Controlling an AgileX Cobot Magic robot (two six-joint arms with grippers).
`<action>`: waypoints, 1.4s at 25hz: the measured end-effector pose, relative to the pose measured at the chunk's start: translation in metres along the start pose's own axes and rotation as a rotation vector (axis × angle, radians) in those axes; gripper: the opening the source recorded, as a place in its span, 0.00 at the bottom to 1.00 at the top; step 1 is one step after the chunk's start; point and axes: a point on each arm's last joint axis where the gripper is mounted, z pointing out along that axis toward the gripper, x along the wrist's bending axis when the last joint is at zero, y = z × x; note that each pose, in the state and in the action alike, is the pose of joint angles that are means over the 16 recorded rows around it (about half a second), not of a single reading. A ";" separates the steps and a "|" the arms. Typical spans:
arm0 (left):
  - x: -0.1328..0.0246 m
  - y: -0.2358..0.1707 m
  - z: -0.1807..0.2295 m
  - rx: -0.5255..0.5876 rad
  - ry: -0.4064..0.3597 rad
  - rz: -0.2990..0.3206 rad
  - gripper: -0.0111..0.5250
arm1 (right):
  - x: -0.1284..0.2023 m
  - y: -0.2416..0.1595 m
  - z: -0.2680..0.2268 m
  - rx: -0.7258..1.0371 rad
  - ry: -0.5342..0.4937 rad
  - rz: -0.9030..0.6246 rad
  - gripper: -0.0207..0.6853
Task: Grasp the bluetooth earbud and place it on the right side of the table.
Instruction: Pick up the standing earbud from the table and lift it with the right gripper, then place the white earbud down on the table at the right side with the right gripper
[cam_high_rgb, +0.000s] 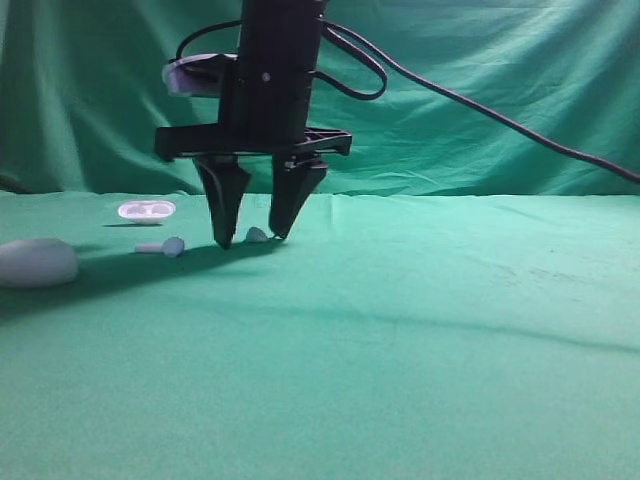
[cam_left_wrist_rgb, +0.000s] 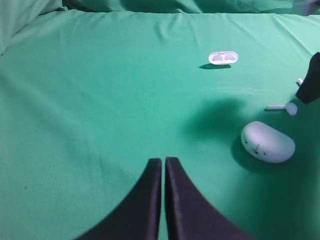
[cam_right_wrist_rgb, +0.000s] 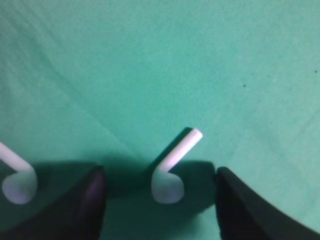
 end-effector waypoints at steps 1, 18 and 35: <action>0.000 0.000 0.000 0.000 0.000 0.000 0.02 | 0.000 0.000 -0.001 0.003 -0.002 0.001 0.25; 0.000 0.000 0.000 0.000 0.000 0.000 0.02 | -0.024 0.020 -0.092 -0.069 -0.043 0.118 0.21; 0.000 0.000 0.000 0.000 0.000 0.000 0.02 | -0.127 -0.108 -0.141 0.054 -0.070 0.426 0.21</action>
